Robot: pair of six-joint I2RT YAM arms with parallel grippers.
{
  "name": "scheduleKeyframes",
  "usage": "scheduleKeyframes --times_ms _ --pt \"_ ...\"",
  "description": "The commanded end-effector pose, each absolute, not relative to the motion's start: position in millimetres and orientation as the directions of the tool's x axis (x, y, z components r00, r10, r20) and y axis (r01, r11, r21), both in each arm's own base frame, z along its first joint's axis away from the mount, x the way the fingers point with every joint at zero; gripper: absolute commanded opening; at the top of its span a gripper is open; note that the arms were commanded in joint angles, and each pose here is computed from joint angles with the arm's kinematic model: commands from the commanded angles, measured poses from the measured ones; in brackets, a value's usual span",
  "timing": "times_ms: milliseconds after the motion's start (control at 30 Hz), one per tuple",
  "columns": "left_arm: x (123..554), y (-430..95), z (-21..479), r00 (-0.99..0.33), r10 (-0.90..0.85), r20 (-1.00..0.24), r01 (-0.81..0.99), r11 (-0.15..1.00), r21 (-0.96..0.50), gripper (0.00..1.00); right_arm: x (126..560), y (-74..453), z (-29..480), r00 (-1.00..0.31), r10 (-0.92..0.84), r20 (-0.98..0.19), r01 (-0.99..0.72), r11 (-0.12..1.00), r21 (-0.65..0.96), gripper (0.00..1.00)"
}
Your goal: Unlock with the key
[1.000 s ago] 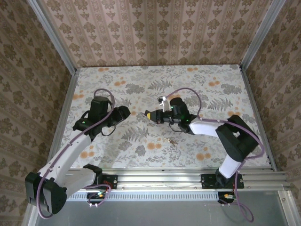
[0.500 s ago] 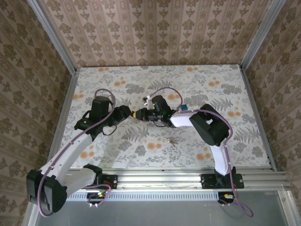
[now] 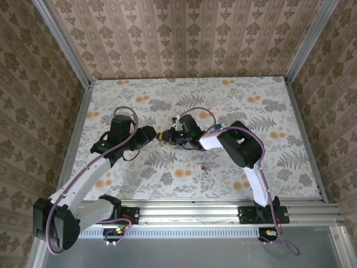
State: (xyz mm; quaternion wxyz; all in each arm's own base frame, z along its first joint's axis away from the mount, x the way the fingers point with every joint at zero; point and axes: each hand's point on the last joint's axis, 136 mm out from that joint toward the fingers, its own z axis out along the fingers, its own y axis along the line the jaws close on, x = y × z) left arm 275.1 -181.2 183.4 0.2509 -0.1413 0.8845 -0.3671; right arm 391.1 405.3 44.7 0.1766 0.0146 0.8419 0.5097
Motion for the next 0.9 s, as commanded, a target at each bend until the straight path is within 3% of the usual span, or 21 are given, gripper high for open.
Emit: scheduleKeyframes --times_ms 0,133,267,533,867 --pt "275 -184 181 -0.838 -0.438 -0.325 -0.069 0.677 -0.733 0.55 394 405 45 -0.935 0.227 -0.272 -0.145 0.456 0.878 0.08" --pt "274 -184 178 -0.839 -0.441 -0.318 -0.077 0.675 -0.734 0.55 393 398 39 -0.939 0.229 -0.255 -0.116 0.488 0.865 0.21" --pt "274 -184 177 -0.839 -0.442 -0.318 -0.078 0.675 -0.734 0.55 389 385 34 -0.941 0.226 -0.251 -0.09 0.547 0.832 0.27" --pt "275 -184 175 -0.838 -0.444 -0.317 -0.079 0.673 -0.736 0.55 370 346 34 -0.945 0.165 -0.281 -0.084 0.709 0.7 0.3" --pt "277 -192 167 -0.851 -0.426 -0.309 -0.07 0.674 -0.736 0.58 335 281 57 -0.916 0.106 -0.388 -0.131 0.833 0.537 0.31"
